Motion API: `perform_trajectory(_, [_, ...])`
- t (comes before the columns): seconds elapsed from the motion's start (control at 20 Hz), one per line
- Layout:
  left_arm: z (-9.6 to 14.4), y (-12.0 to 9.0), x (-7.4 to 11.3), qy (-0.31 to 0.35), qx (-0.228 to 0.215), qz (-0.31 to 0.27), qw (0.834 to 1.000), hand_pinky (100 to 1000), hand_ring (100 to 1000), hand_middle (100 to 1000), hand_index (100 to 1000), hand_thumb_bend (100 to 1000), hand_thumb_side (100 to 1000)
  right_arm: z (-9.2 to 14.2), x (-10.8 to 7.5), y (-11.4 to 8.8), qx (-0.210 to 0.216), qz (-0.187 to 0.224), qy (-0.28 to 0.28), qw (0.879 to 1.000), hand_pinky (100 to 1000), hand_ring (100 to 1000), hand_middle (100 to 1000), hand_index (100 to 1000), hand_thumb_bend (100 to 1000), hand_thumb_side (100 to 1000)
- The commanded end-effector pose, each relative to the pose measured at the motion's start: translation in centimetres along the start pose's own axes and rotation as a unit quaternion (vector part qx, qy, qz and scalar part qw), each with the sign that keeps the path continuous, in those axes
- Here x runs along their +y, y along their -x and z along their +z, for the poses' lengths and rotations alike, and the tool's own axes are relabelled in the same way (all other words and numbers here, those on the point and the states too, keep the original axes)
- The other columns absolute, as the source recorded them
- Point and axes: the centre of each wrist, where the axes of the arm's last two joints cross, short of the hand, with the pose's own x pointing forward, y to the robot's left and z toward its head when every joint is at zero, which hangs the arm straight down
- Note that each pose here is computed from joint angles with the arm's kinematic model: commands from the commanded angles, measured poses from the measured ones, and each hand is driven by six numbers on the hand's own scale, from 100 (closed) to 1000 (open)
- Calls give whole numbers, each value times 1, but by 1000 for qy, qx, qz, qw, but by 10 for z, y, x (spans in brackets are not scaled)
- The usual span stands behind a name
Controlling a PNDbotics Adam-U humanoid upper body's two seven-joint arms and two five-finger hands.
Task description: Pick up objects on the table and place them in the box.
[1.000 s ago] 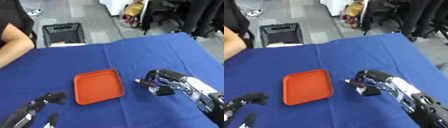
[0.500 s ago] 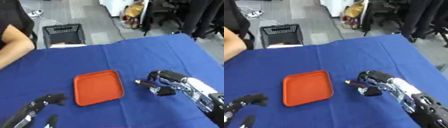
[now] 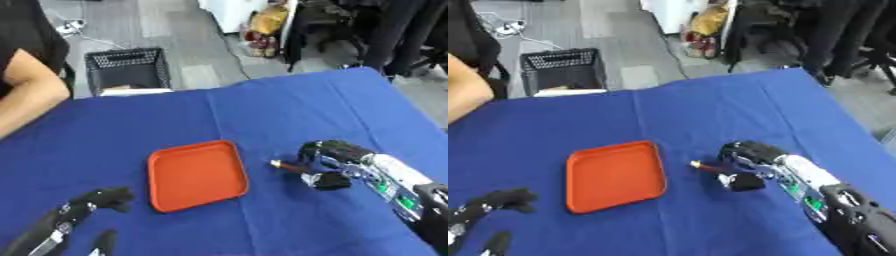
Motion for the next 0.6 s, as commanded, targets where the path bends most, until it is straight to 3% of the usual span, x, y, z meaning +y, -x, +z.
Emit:
perform_trajectory(0.05, [-2, -3, 2, -1, -8, -3, 1000, 893, 758, 846, 1000, 100, 729, 0, -10, 2, -2, 22, 4, 1000, 652, 740, 809, 809, 100, 795])
perform_trajectory(0.6, [-1, -3, 2, 1, -8, -2, 1000, 894, 759, 846, 1000, 100, 729, -5, -10, -7, -33, 95, -28, 995, 675, 773, 809, 801, 100, 807])
